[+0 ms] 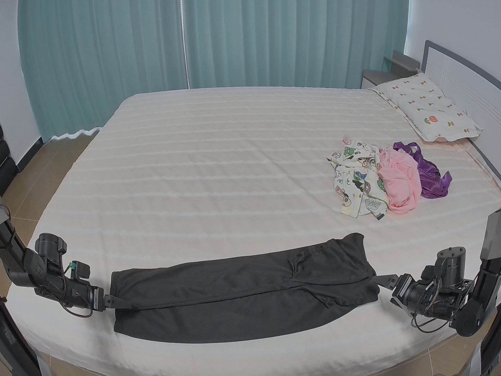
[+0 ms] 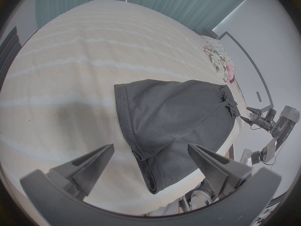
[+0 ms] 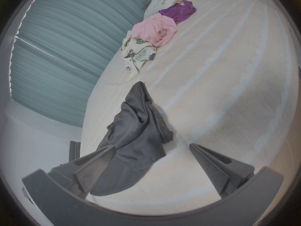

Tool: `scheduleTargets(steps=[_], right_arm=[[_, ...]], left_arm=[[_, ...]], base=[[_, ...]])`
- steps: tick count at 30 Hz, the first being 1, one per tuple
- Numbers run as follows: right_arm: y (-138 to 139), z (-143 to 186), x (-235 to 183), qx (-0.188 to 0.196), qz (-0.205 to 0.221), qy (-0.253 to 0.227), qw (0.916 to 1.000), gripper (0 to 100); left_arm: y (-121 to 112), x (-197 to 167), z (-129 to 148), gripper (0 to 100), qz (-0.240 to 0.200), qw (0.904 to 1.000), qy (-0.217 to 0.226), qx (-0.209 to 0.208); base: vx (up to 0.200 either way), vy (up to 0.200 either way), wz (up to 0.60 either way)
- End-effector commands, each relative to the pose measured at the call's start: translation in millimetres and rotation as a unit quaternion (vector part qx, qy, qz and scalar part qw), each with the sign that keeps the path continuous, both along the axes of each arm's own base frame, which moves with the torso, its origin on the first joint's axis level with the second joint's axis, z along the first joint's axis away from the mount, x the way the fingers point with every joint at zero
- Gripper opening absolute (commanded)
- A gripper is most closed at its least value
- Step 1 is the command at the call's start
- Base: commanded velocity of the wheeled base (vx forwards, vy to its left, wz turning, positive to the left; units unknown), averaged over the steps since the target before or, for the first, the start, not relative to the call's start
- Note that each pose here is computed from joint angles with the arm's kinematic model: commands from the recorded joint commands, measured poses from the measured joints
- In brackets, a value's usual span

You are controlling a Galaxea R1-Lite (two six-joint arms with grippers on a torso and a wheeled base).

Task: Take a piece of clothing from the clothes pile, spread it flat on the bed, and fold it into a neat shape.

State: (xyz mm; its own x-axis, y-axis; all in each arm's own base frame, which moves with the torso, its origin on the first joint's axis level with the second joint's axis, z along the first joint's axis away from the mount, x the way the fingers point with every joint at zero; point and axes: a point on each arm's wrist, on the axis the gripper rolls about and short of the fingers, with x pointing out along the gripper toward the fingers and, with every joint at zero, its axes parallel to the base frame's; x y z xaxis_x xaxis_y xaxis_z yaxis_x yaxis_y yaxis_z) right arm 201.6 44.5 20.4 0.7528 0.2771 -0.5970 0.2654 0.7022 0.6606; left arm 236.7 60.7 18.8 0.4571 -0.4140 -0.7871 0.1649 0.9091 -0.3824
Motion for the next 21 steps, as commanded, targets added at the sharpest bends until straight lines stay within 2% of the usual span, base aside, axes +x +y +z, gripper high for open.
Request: scheduleTargets(steps=[1,9,19,21], right_arm=[[2.1,-2.3,-3.4,-0.001,0.007,0.005,1.0000,100],[2.1,-5.7,-3.0,-0.005,0.004,0.012,0.9999,100],[2.1,-5.7,-3.0,-0.005,0.004,0.012,0.9999,100],[2.2,-5.2,-2.6,-0.003,0.004,0.009,0.9999,100]], left_arm=[[-1.2,4.8,-4.0,100,-0.004,1.0000,0.005,-0.002],[-16.9,9.1,-3.6,100,-0.009,0.9997,0.016,-0.015],[-19.6,12.1,-10.6,100,-0.015,0.9996,0.021,-0.011],[-18.9,13.4,-16.0,100,-0.009,0.9998,0.017,0.001]], base=[[0.000,0.000,0.00],[0.000,0.000,0.00],[0.000,0.000,0.00],[0.000,0.000,0.00]])
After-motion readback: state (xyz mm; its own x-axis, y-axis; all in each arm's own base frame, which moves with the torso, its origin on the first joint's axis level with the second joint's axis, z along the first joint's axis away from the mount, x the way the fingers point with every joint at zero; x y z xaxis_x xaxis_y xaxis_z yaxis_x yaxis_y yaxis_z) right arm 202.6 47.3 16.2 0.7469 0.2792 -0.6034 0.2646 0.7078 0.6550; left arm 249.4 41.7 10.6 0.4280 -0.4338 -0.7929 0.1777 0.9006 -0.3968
